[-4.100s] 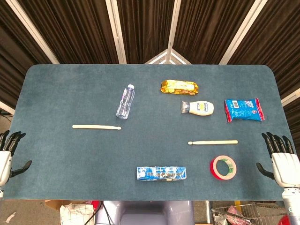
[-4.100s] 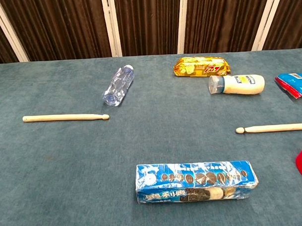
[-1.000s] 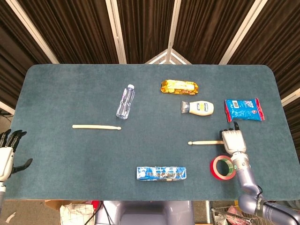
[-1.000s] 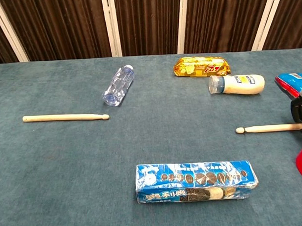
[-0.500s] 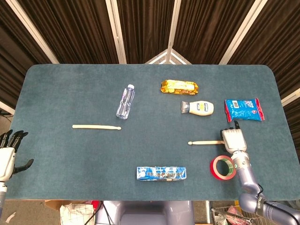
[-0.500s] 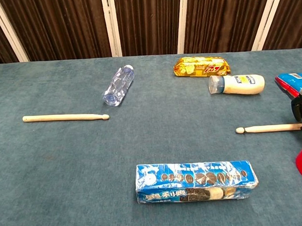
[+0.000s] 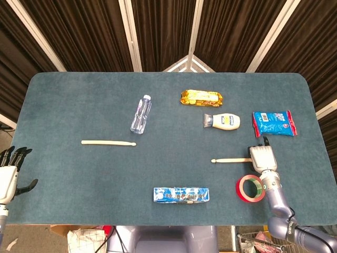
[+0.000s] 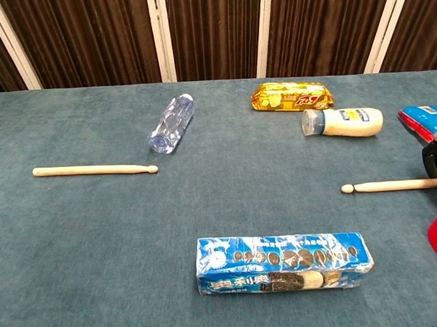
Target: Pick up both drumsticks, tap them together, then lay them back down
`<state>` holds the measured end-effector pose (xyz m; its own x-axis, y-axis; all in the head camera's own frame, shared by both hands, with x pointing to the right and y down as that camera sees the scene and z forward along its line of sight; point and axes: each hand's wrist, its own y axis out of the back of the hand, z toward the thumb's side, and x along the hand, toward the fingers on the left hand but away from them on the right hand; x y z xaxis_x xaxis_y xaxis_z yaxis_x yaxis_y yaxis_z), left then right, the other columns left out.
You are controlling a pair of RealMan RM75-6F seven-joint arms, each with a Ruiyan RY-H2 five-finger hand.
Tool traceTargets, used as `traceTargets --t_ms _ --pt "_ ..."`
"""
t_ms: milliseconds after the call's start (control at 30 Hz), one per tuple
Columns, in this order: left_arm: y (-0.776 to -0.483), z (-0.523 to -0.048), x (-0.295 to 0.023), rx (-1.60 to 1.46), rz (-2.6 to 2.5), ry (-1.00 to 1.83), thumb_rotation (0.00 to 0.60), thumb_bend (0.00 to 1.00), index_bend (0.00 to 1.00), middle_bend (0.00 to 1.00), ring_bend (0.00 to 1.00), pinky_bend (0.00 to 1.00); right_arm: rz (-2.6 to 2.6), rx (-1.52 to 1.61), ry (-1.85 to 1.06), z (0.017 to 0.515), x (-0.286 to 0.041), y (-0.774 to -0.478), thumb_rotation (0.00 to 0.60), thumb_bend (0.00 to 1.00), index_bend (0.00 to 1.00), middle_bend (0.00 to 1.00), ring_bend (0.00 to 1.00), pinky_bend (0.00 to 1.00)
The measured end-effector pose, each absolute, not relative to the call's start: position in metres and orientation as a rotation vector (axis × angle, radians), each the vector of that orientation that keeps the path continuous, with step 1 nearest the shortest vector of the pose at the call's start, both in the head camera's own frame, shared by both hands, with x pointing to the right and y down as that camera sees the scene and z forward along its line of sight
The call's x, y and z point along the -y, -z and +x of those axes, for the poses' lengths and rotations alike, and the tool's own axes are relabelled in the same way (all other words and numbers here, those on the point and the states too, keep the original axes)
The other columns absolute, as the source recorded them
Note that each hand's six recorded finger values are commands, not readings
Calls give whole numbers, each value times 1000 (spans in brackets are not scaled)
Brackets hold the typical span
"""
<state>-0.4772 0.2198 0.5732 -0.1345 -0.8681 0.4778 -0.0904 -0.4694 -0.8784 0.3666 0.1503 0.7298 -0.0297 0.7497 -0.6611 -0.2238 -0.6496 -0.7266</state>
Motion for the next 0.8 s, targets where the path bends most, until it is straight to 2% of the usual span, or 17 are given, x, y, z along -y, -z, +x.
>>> traceTargets --t_ms 367,800 --pt "-574 -477 -220 -1083 -1537 1670 600 310 161 94 0 0 -1549 569 -1767 369 -152 -733 600 381 556 527 383 0" --pt "-575 -476 -220 -1080 -1539 1671 600 309 161 94 0 0 -1555 568 -1740 366 -151 -732 600 399 664 554 401 0"
